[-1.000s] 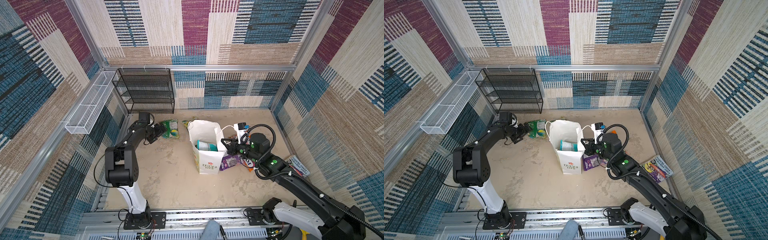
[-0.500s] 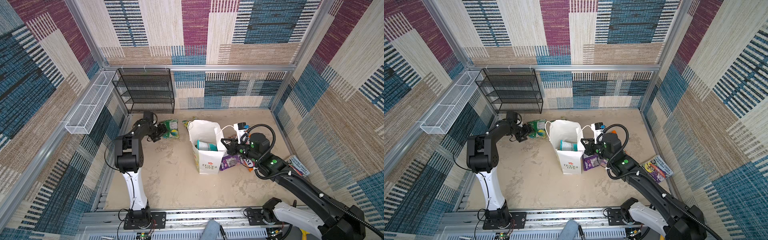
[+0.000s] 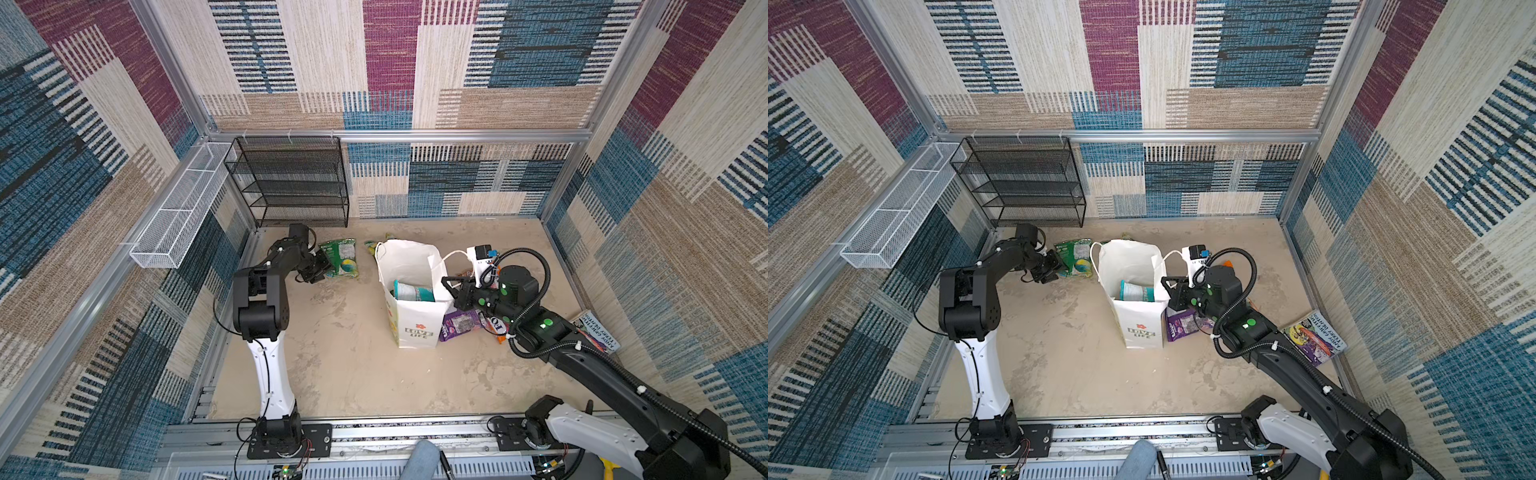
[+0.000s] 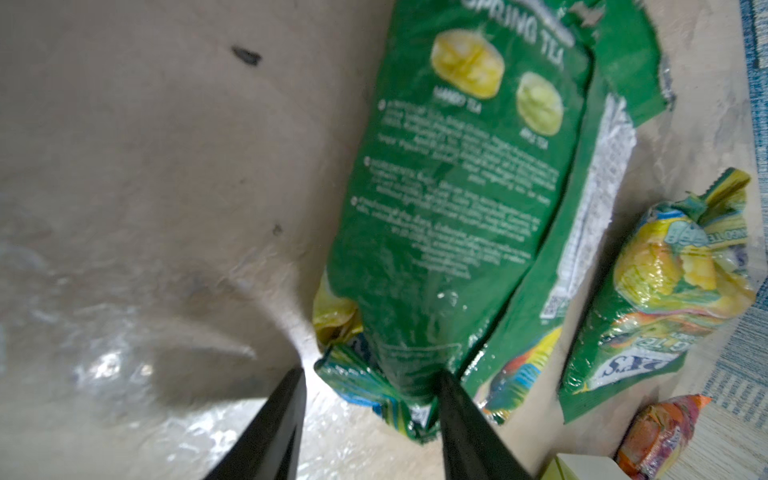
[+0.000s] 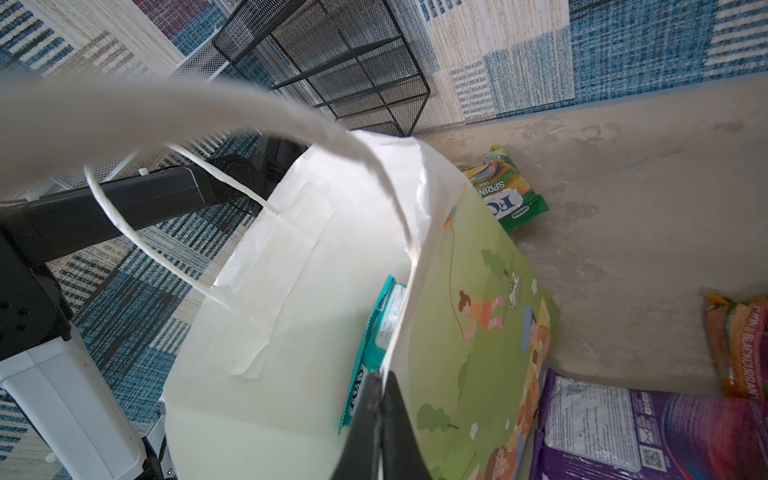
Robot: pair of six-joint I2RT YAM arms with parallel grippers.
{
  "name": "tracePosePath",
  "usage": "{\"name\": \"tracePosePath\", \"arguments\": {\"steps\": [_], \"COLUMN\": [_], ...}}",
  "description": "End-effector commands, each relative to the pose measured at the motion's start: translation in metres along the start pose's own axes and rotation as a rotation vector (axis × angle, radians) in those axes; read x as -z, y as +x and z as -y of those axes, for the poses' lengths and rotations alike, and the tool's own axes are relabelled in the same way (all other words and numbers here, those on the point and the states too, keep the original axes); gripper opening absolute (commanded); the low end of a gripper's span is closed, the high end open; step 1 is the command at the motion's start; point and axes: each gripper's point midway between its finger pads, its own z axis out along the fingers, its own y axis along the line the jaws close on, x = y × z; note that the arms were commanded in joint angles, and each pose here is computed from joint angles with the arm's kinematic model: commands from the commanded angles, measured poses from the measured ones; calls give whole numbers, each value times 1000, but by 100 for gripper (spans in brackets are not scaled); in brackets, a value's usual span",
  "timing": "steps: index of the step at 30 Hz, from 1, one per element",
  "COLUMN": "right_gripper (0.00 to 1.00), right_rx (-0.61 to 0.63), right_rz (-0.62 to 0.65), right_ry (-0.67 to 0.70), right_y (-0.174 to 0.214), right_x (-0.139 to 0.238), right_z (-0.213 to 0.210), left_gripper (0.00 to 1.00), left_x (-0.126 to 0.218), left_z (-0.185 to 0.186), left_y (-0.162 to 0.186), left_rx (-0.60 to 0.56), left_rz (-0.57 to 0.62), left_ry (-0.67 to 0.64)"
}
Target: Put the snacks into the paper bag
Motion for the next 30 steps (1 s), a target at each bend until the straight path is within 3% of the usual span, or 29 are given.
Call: {"name": "tracePosePath", "arguments": {"steps": [1, 6, 9, 17, 30], "right_gripper": [0, 0, 0, 0, 0], "right_rx": [23, 23, 24, 22, 21], "right_rz": [43, 42, 42, 40, 38], "right_ry": [-7, -10, -8, -9, -8], "right_y": [-10, -9, -9, -9, -8], "right_x": [1, 1, 1, 1, 1], "right_z": [-3, -3, -3, -3, -3], "left_gripper": [50, 41, 26, 2, 0], "left_x": [-3, -7, -8, 8, 72], "left_z": [0, 0, -1, 12, 29], "left_y": [6, 12, 14, 17, 37], "left_rx": [8, 7, 15, 31, 49], "left_rz": [-34, -53, -58, -57, 50], "left_ry": [2, 4, 0, 50, 131]}}
